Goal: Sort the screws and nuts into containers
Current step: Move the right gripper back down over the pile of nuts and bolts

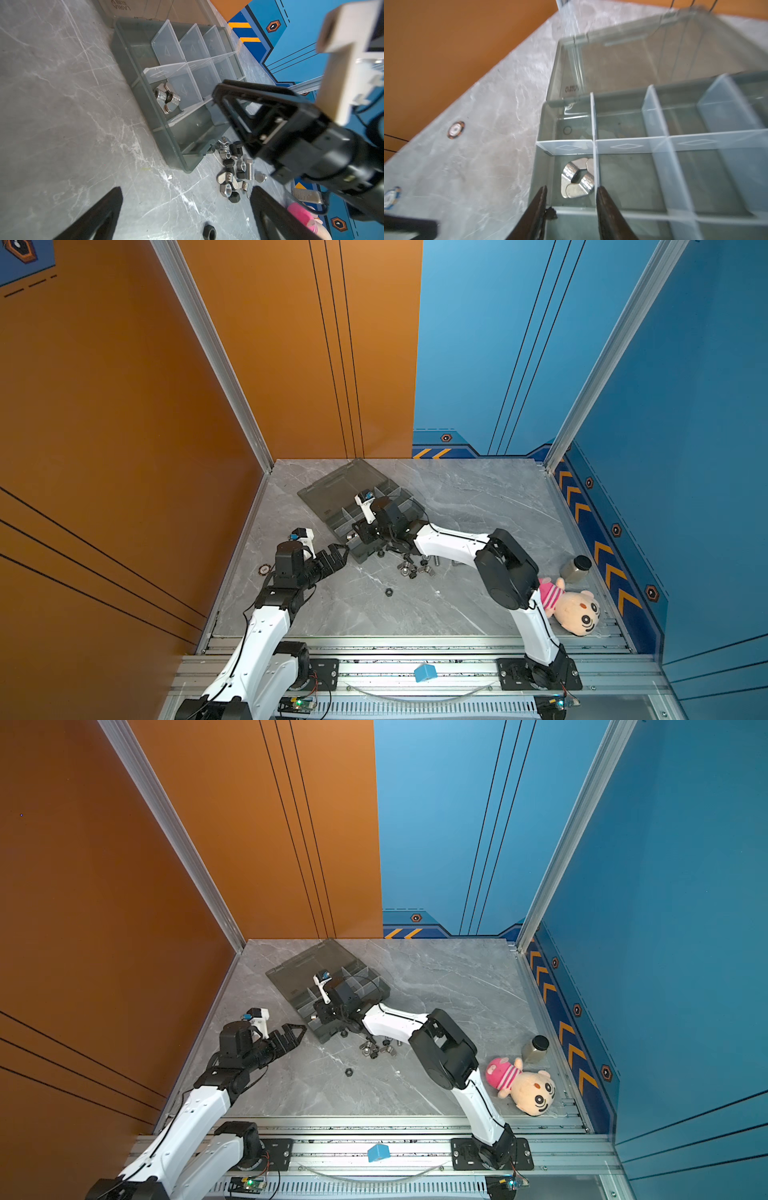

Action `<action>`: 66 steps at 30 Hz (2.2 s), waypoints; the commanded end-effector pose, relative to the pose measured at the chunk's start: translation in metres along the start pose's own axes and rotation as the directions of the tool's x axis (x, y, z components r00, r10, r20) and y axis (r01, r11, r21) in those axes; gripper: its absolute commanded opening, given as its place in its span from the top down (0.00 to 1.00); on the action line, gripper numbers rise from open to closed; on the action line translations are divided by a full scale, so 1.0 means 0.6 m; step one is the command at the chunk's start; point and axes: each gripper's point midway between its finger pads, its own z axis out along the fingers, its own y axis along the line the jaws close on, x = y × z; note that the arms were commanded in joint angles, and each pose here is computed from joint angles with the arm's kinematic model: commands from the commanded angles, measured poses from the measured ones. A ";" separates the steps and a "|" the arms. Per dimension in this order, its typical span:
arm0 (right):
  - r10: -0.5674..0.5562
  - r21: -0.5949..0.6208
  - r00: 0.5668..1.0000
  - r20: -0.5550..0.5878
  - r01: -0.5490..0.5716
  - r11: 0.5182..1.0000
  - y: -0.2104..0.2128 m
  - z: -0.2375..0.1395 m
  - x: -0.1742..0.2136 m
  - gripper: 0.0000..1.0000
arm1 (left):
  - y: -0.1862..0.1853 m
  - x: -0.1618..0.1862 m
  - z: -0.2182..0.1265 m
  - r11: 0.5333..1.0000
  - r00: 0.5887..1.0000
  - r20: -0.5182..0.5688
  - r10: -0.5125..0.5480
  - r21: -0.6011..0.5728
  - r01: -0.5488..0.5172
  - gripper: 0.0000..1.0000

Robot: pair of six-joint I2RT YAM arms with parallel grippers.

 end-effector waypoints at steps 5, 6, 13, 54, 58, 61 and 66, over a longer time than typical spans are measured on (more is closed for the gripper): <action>0.028 0.040 0.994 -0.109 -0.024 0.999 -0.011 -0.120 -0.018 0.56 | 0.001 0.011 0.002 1.000 1.000 -0.022 -0.011 0.020 0.011 0.02; 0.027 0.044 0.990 -0.136 -0.021 0.999 -0.013 -0.128 -0.009 0.55 | 0.000 0.010 0.002 1.000 1.000 -0.023 -0.010 0.022 0.011 0.02; 0.002 0.138 0.962 -0.272 0.037 0.990 -0.055 -0.194 0.068 0.54 | -0.005 0.013 0.011 0.999 0.999 -0.039 -0.010 0.031 0.011 0.02; -0.054 0.113 0.799 -0.599 0.151 0.982 -0.189 -0.257 0.292 0.59 | -0.054 0.048 0.056 0.998 0.990 -0.126 0.063 0.036 -0.059 0.02; -0.067 0.102 0.792 -0.607 0.160 0.982 -0.190 -0.249 0.296 0.60 | -0.055 0.048 0.055 0.998 0.990 -0.125 0.064 0.035 -0.060 0.02; -0.072 0.095 0.790 -0.608 0.163 0.982 -0.190 -0.246 0.295 0.60 | -0.054 0.048 0.055 0.998 0.990 -0.125 0.064 0.029 -0.061 0.02; -0.077 0.080 0.792 -0.606 0.157 0.984 -0.184 -0.246 0.294 0.60 | -0.053 0.050 0.056 0.998 0.990 -0.129 0.064 0.026 -0.062 0.02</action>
